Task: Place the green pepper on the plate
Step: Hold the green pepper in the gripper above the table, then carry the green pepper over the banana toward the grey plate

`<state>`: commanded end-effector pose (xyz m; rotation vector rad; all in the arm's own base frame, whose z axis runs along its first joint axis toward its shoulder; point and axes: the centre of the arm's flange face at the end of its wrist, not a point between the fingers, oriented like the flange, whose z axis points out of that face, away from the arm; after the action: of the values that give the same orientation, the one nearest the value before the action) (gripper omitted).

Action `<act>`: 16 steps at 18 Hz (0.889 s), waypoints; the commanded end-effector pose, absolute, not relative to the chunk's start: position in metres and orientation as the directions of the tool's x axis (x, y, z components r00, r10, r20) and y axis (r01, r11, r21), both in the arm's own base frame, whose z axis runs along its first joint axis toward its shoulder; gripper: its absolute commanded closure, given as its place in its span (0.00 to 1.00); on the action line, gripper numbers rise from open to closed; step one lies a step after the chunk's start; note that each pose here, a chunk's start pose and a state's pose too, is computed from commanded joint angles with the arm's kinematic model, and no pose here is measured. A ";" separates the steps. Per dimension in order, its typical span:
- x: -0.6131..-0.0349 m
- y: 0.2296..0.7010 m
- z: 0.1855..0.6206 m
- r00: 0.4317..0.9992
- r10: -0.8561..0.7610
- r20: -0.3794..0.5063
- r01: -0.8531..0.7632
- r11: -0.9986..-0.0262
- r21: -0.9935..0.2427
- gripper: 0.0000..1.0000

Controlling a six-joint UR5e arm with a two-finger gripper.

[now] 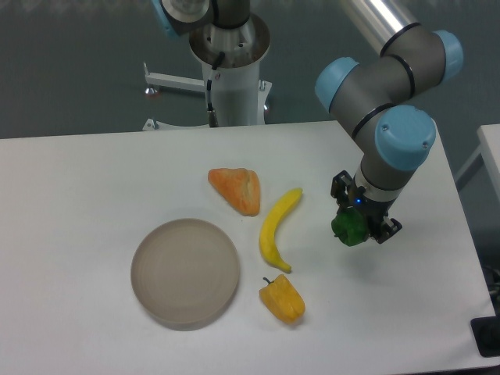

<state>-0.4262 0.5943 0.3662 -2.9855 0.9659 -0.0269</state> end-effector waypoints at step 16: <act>-0.248 0.690 0.372 0.898 -0.436 -0.063 -0.440 -0.893 -0.093 0.95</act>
<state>-0.2481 0.6899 0.3725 -2.9577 0.6843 0.0619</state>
